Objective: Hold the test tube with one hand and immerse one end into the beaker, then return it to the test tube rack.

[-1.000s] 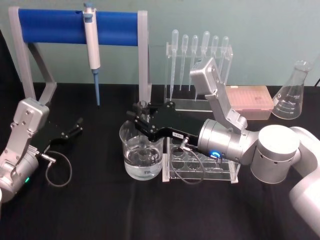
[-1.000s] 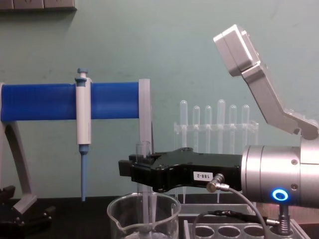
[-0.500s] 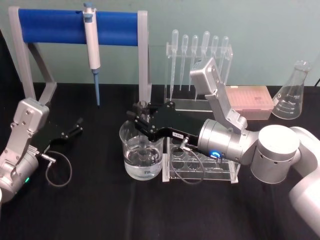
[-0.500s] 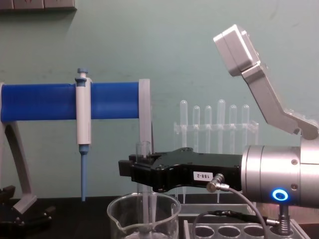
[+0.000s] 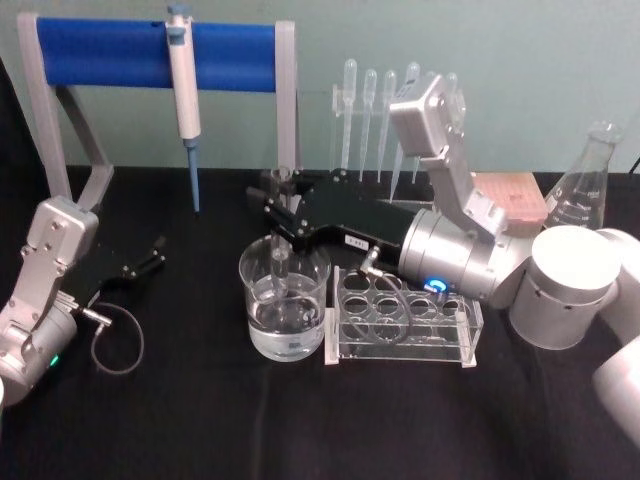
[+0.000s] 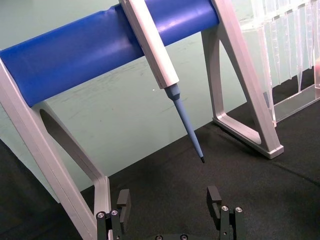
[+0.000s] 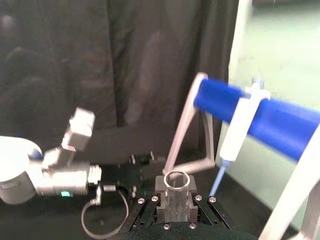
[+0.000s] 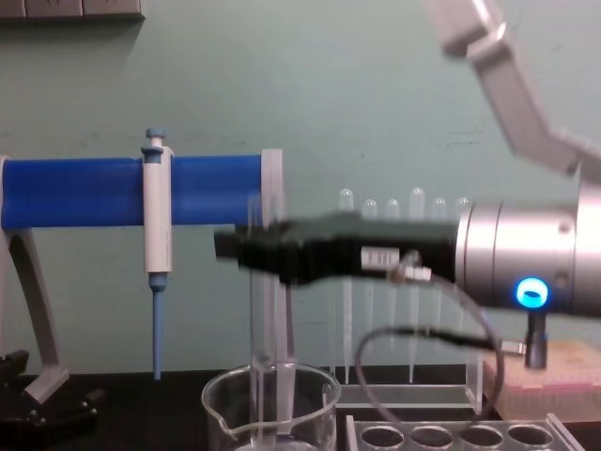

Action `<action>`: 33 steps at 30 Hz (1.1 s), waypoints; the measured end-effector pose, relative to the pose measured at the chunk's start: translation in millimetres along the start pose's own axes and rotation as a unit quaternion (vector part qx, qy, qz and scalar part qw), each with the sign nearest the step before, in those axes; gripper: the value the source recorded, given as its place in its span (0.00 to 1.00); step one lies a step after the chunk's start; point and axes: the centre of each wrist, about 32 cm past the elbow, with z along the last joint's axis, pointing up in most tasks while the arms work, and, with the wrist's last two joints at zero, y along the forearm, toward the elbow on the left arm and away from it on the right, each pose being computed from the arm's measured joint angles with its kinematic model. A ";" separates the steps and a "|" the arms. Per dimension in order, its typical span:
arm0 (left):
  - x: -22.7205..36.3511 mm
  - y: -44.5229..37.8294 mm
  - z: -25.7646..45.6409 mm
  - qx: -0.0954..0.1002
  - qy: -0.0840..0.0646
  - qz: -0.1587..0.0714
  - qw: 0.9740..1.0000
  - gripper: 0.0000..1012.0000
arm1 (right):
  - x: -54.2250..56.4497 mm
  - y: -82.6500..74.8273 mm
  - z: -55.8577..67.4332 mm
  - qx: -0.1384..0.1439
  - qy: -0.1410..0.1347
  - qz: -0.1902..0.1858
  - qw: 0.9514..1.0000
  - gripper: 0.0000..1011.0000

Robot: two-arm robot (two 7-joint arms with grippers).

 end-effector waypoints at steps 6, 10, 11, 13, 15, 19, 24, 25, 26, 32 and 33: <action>0.0 0.0 0.0 0.000 0.000 0.000 1.000 0.99 | -1.8 -9.2 36.5 0.031 -0.028 0.000 0.999 0.22; 0.0 0.0 0.0 0.000 0.000 0.000 1.000 0.99 | -1.4 -22.3 57.7 0.051 -0.044 -0.007 0.998 0.22; 0.0 0.0 0.0 0.000 0.000 0.000 1.000 0.99 | -1.2 -25.8 61.1 0.054 -0.047 -0.010 0.997 0.22; 0.0 0.0 0.0 0.000 0.000 0.000 1.000 0.99 | -0.8 -33.4 66.9 0.057 -0.052 -0.015 0.997 0.22; 0.0 0.0 0.0 0.000 0.000 0.000 1.000 0.99 | 0.3 -45.8 72.3 0.058 -0.057 -0.026 0.996 0.22; 0.0 0.0 0.0 0.000 0.000 0.000 1.000 0.99 | 3.0 -68.6 74.2 0.050 -0.058 -0.049 0.996 0.22; 0.0 0.0 0.0 0.000 0.000 0.000 1.000 0.99 | 5.6 -93.5 62.1 0.026 -0.047 -0.076 0.996 0.22; 0.0 0.0 0.0 0.000 0.000 0.000 1.000 0.99 | 5.7 -95.9 59.5 0.023 -0.044 -0.078 0.996 0.22; 0.0 0.0 0.0 0.000 0.000 0.000 1.000 0.99 | 5.9 -99.5 53.6 0.017 -0.038 -0.082 0.996 0.22; 0.0 0.0 0.0 0.000 0.000 0.000 1.000 0.99 | 6.3 -105.5 33.0 0.002 -0.016 -0.092 0.996 0.22; 0.0 0.0 0.0 0.000 0.000 0.000 1.000 0.99 | 5.9 -105.7 27.7 0.000 -0.010 -0.093 0.996 0.22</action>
